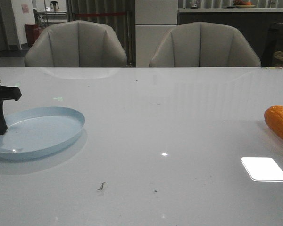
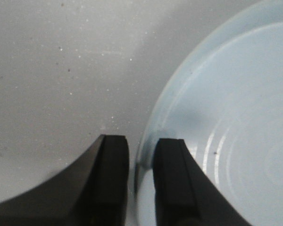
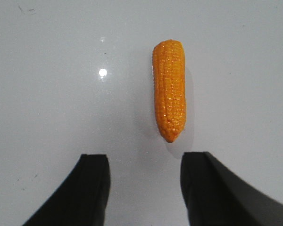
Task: Place corn on plate with both arms
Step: 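Lower the left gripper onto the rim of the light blue plate, then grip the plate rim with the left gripper and drag it toward the table center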
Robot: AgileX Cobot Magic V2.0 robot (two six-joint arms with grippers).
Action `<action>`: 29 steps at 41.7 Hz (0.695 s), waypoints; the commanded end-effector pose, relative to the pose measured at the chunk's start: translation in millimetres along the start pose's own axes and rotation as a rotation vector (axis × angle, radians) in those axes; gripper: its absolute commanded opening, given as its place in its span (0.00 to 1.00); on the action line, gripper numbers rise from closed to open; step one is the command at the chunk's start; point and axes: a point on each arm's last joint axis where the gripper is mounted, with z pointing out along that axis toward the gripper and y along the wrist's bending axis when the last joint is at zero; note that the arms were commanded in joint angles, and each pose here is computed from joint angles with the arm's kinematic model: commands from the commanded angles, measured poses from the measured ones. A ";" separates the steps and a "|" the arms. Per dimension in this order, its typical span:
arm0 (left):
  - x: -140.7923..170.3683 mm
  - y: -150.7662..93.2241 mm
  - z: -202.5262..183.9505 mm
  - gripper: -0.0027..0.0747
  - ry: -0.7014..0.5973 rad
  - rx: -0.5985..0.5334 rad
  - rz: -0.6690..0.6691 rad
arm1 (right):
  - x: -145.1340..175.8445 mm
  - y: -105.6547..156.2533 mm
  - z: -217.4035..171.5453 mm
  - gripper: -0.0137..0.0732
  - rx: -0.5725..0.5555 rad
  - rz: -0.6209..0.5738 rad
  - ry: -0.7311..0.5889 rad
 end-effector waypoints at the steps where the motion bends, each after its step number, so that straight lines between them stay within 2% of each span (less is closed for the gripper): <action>1: -7.5 -2.8 -17.0 0.20 -0.050 0.009 0.000 | -15.1 1.4 -7.2 0.68 -0.009 -0.003 -0.096; 3: -7.3 -2.9 -17.0 0.15 -0.049 0.010 -0.001 | -15.1 1.4 -7.2 0.68 -0.009 -0.003 -0.096; 12: -22.2 -6.6 -33.5 0.16 -0.073 0.026 0.004 | -15.1 1.4 -7.2 0.68 -0.009 -0.003 -0.096; 19: -39.1 -21.7 -59.3 0.16 -0.085 0.159 -0.060 | -15.1 1.4 -7.2 0.68 -0.009 -0.003 -0.096; 29: -61.0 -56.8 -91.6 0.16 -0.170 0.439 -0.173 | -15.1 1.4 -7.2 0.68 -0.009 -0.003 -0.096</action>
